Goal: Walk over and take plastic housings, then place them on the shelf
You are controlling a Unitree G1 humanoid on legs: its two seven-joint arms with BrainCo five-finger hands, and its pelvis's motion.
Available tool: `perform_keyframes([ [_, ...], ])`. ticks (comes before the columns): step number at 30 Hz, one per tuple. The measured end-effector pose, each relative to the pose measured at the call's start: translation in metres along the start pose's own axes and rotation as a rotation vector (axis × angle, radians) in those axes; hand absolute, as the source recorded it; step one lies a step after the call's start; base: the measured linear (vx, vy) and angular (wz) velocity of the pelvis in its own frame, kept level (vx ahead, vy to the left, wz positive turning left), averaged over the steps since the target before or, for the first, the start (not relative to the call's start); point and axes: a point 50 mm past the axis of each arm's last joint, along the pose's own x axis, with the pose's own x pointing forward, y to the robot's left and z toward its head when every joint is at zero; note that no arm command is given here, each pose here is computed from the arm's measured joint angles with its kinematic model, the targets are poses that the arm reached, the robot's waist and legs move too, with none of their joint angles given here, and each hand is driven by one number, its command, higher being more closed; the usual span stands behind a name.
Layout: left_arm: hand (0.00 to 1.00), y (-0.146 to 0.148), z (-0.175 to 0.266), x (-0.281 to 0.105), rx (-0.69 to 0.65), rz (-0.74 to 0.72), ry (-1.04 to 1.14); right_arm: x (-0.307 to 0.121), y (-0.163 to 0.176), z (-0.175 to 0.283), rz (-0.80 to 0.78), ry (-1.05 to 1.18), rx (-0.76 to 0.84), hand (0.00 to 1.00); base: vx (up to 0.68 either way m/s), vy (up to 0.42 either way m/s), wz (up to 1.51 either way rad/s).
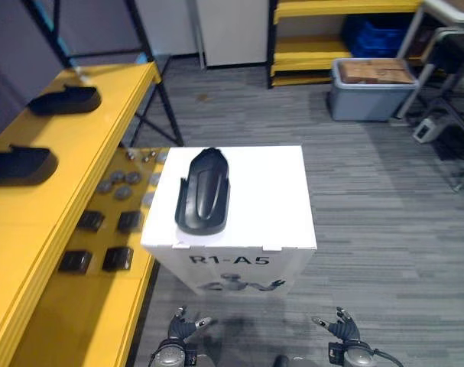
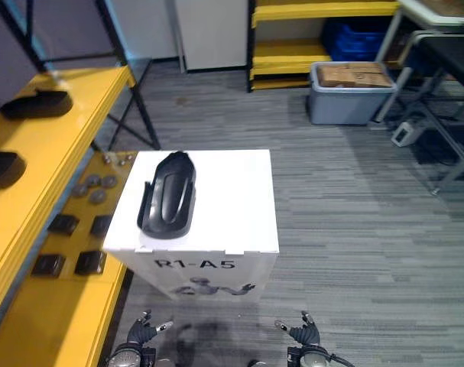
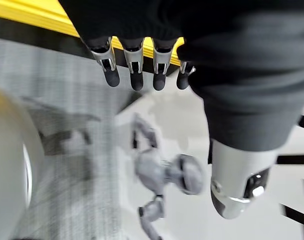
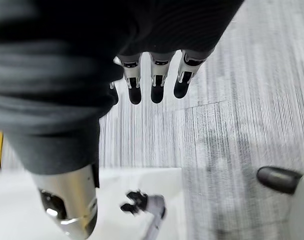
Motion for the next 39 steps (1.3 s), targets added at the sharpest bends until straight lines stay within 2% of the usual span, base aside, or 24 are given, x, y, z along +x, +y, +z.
perform_keyframes([
  [5, 0.00, 0.005, -0.001, 0.000, 0.031, 0.005, 0.002, -0.008, 0.005, -0.019, 0.008, 0.051, 0.015, 0.00, 0.10, 0.177, -0.17],
  [11, 0.00, 0.021, -0.027, -0.006, 0.063, 0.036, 0.082, -0.006, -0.005, -0.013, -0.039, 0.031, 0.087, 0.00, 0.06, 0.061, -0.06],
  [14, 0.00, 0.028, -0.035, -0.009, 0.074, 0.049, 0.102, -0.005, -0.029, 0.008, -0.127, -0.063, 0.172, 0.00, 0.10, -0.005, 0.03],
  [17, 0.00, 0.032, -0.042, -0.013, 0.065, 0.063, 0.121, -0.011, -0.070, 0.042, -0.252, -0.230, 0.208, 0.00, 0.06, -0.007, 0.04],
  [21, 0.00, 0.039, -0.050, -0.018, 0.048, 0.084, 0.140, -0.035, -0.121, 0.105, -0.385, -0.526, 0.149, 0.00, 0.04, -0.011, 0.01],
  [24, 0.00, 0.041, -0.051, -0.019, 0.052, 0.078, 0.136, -0.051, -0.129, 0.142, -0.394, -0.688, 0.103, 0.00, -0.01, -0.028, 0.11],
  [27, 0.00, 0.042, -0.051, -0.020, 0.052, 0.078, 0.124, -0.066, -0.111, 0.192, -0.323, -0.894, 0.053, 0.00, -0.05, -0.026, 0.13],
  [29, 0.00, 0.042, -0.052, -0.020, 0.051, 0.077, 0.121, -0.080, -0.086, 0.225, -0.223, -1.047, 0.019, 0.00, -0.09, -0.008, 0.05],
  [30, 0.00, 0.042, -0.051, -0.020, 0.040, 0.077, 0.114, -0.096, -0.058, 0.251, -0.112, -1.191, -0.025, 0.00, -0.10, 0.001, 0.08],
  [32, 0.00, 0.042, -0.050, -0.020, 0.029, 0.077, 0.109, -0.107, -0.042, 0.264, -0.044, -1.267, -0.035, 0.00, -0.09, 0.008, 0.12],
  [34, 0.00, 0.042, -0.050, -0.020, 0.016, 0.077, 0.110, -0.124, -0.011, 0.283, 0.081, -1.382, -0.039, 0.00, -0.11, 0.011, 0.24],
  [39, 0.00, 0.043, -0.054, -0.022, -0.016, 0.090, 0.124, -0.141, 0.046, 0.307, 0.266, -1.465, -0.044, 0.00, -0.05, 0.007, 0.26],
])
